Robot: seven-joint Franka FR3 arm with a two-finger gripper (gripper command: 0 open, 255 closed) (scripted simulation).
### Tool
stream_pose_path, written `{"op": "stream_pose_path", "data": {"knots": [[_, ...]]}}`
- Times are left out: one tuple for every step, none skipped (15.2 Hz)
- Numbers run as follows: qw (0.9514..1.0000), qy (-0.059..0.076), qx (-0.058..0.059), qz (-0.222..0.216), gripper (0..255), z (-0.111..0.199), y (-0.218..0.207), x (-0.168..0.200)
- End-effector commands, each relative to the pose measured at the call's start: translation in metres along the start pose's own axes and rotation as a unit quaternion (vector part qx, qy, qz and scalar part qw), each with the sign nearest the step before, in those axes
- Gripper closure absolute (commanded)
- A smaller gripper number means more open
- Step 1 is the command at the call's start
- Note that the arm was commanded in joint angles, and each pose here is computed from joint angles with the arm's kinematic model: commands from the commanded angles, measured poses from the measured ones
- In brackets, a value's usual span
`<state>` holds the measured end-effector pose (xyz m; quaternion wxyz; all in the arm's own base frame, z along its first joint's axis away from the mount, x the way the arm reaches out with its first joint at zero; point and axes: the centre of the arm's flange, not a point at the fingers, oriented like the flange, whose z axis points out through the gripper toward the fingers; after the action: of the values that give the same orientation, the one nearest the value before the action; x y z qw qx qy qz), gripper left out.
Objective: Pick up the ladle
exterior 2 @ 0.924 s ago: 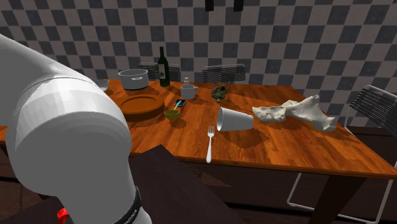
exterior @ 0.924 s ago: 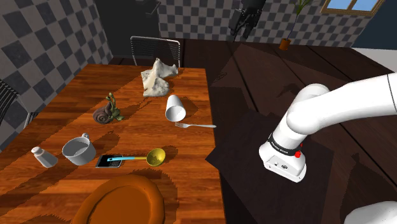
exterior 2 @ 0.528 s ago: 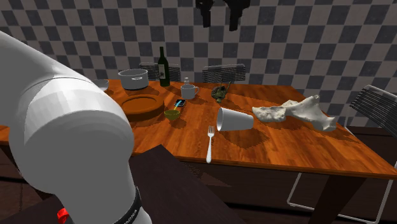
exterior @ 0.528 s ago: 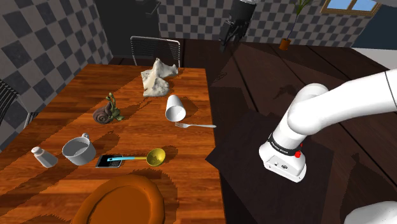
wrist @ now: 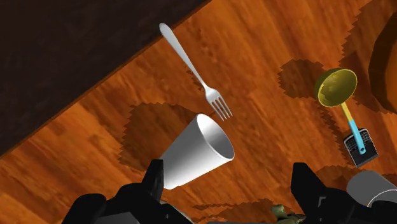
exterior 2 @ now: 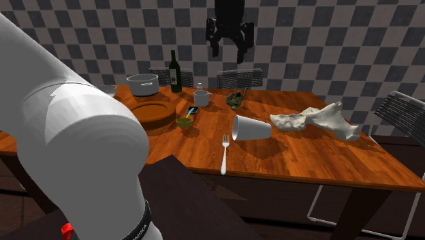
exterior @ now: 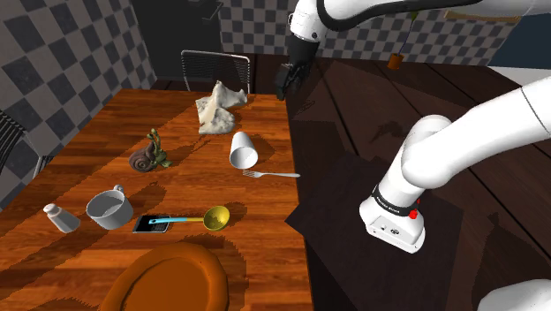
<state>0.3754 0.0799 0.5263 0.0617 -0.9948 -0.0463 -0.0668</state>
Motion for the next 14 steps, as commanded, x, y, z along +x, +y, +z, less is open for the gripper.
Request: {"op": "stream_pose_path", "data": {"knots": [[0.9999, 0.0, 0.006, -0.016, 0, 0.022, -0.013, 0.007], [0.9997, 0.0, 0.009, -0.024, 0, 0.033, -0.019, 0.01], [0.9994, -0.001, 0.011, -0.031, 0, 0.044, -0.025, 0.014], [0.9991, -0.001, 0.014, -0.039, 0, 0.054, -0.031, 0.018], [0.9987, -0.002, 0.017, -0.047, 0, 0.065, -0.037, 0.021], [0.9983, -0.002, 0.02, -0.055, 0, 0.075, -0.044, 0.025], [0.9978, -0.003, 0.023, -0.063, 0, 0.086, -0.051, 0.028], [0.9972, -0.003, 0.025, -0.071, 0, 0.096, -0.057, 0.031], [0.9965, -0.004, 0.028, -0.078, 0, 0.107, -0.064, 0.034], [0.9958, -0.004, 0.031, -0.086, 0, 0.117, -0.071, 0.037], [0.995, -0.005, 0.034, -0.094, 0, 0.127, -0.078, 0.04], [0.9941, -0.005, 0.037, -0.102, 0, 0.138, -0.085, 0.043], [0.9932, -0.005, 0.039, -0.11, 0, 0.148, -0.092, 0.046], [0.9922, -0.006, 0.042, -0.118, 0, 0.158, -0.1, 0.048]]}}
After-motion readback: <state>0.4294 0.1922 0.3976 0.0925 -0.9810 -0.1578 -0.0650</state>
